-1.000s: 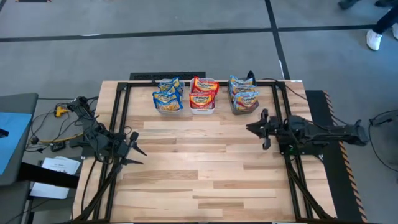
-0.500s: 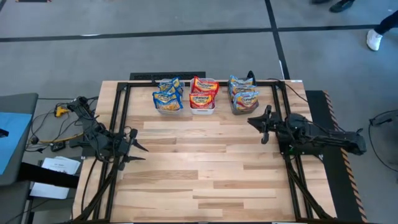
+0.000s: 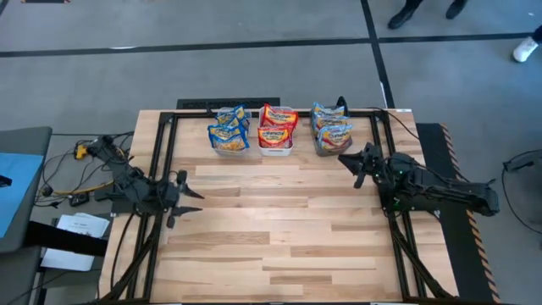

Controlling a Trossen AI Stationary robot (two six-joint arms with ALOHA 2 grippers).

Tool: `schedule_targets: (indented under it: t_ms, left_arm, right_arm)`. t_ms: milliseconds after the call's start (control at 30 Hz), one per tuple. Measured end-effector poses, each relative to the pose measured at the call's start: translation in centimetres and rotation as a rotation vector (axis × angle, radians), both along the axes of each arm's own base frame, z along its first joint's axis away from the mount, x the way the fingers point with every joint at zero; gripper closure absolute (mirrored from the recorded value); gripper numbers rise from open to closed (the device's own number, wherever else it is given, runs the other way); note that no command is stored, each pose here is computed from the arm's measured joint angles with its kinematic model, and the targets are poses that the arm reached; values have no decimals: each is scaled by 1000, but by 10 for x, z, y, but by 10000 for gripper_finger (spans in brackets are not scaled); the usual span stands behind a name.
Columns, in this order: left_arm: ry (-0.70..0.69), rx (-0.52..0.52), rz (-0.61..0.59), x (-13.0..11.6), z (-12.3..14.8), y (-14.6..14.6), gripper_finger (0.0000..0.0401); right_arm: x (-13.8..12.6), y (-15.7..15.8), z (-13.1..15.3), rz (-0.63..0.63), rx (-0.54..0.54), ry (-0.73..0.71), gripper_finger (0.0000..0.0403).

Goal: Sort Maruchan noodles
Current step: Return to Home Position

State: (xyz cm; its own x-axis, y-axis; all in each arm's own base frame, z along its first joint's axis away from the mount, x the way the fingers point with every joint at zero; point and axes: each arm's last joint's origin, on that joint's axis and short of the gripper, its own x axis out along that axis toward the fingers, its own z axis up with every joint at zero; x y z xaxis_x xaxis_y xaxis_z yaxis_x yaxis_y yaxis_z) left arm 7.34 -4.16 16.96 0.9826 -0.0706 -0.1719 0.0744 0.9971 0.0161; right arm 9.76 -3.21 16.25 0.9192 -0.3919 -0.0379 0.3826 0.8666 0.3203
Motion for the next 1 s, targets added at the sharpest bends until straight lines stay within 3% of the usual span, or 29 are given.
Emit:
schedule_targets:
  t_ms: [233,500,733,1000]
  left_arm:
    - [-31,22,167,4,2,8,235]
    - [-25,42,241,6,2,15,235]
    - [-35,-14,376,8,1,22,235]
    - [-17,52,360,9,1,25,235]
  right_arm:
    - [0,0,0,-5,-43,22,322]
    - [0,0,-1,-6,-43,26,322]
    - [0,0,-1,-6,-44,29,322]
    - [0,0,-1,-6,-44,29,322]
